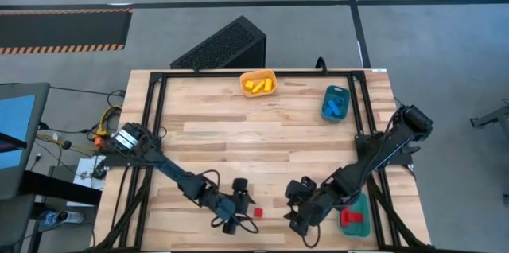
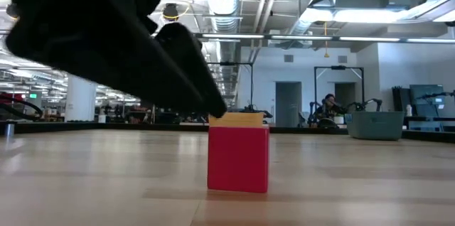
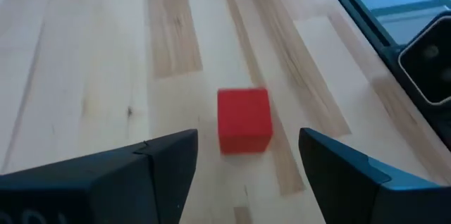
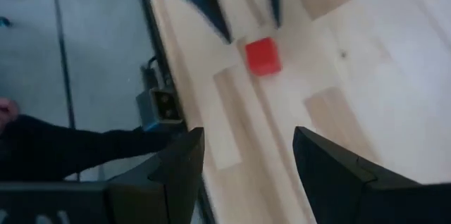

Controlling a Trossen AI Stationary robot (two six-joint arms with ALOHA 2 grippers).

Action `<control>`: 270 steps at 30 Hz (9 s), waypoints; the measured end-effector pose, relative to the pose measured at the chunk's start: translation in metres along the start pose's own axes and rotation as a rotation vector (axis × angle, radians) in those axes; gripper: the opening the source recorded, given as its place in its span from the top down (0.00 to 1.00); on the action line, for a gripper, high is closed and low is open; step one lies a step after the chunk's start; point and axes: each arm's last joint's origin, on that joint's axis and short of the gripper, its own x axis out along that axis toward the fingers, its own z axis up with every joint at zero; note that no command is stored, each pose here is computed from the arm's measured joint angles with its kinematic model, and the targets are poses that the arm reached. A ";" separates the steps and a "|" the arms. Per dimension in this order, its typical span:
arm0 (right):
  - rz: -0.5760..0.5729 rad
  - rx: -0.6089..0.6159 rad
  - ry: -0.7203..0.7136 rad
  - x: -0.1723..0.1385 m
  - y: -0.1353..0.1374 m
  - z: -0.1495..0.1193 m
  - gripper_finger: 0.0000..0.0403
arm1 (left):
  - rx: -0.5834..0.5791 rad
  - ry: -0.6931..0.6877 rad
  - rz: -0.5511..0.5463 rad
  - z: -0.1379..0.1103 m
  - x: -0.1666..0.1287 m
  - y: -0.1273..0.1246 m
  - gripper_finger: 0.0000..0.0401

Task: Sort & place blocks by color
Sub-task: Put the red block into the green bin, then return to Home Position

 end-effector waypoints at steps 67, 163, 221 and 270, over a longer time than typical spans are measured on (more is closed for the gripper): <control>-0.478 0.270 0.044 -0.035 -0.034 -0.037 0.41 | -0.310 -0.109 0.107 0.003 0.036 0.045 0.91; -0.508 -0.066 0.601 -0.020 -0.080 -0.061 0.69 | -0.467 -0.130 0.048 0.009 0.040 0.070 0.57; -0.006 -0.081 -0.699 -0.151 -0.082 0.112 0.85 | -0.063 -0.688 0.184 0.131 -0.258 0.190 0.99; 0.083 -0.593 -1.106 -0.147 -0.253 -0.013 0.98 | -0.016 -0.607 0.354 -0.035 -0.228 0.221 1.00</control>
